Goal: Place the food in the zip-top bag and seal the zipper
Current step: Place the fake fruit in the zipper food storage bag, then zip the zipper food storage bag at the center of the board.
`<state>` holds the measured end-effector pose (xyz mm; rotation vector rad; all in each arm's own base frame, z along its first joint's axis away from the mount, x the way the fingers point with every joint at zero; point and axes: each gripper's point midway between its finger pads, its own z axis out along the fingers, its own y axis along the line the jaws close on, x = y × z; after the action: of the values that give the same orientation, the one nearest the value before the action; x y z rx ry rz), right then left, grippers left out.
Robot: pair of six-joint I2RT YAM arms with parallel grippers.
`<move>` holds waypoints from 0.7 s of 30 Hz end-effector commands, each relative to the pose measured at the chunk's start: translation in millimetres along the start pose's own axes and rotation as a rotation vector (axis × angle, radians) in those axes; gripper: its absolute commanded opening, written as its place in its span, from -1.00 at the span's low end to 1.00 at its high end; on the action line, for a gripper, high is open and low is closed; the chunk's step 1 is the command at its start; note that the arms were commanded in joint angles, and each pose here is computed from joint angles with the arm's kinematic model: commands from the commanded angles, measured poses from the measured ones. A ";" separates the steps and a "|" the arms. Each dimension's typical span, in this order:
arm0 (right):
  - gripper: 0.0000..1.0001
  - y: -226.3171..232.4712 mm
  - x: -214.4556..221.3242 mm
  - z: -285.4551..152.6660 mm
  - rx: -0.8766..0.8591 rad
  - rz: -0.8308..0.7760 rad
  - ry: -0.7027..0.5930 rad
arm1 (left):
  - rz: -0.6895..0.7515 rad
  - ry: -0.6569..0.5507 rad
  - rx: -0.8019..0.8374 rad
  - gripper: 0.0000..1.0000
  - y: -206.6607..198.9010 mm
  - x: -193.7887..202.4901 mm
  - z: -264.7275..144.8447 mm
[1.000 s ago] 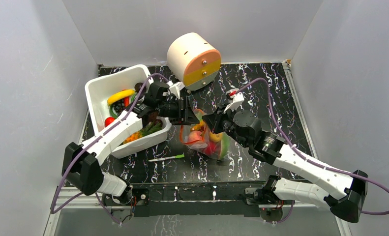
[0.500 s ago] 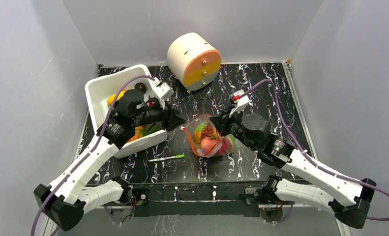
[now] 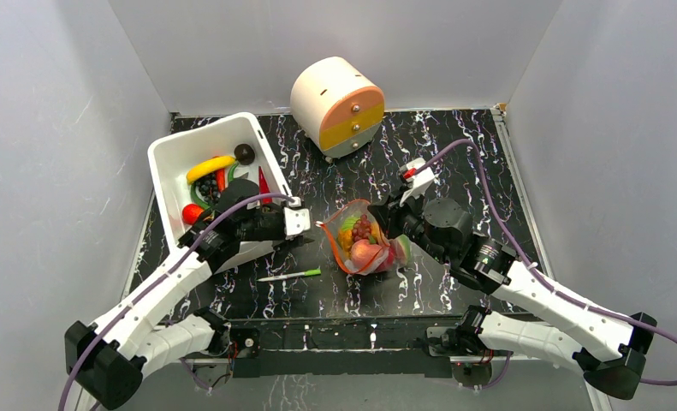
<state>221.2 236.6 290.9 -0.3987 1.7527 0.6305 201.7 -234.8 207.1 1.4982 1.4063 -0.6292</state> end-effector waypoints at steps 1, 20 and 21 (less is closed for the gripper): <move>-1.00 6.7 -21.7 -2.0 -0.031 0.006 -0.082 | 0.153 -0.024 0.015 -0.02 8.6 -0.3 10.6; -1.00 4.5 -15.0 -2.2 -0.022 0.020 -0.066 | 0.128 -0.019 0.087 -0.93 11.5 10.2 33.8; -1.00 5.0 -14.9 -2.2 -0.025 0.019 -0.066 | 0.131 -0.027 0.081 -1.00 11.4 8.3 32.9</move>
<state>219.3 236.9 285.1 -0.4085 1.7615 0.6348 227.6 -249.5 162.2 1.6264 1.3953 -0.6053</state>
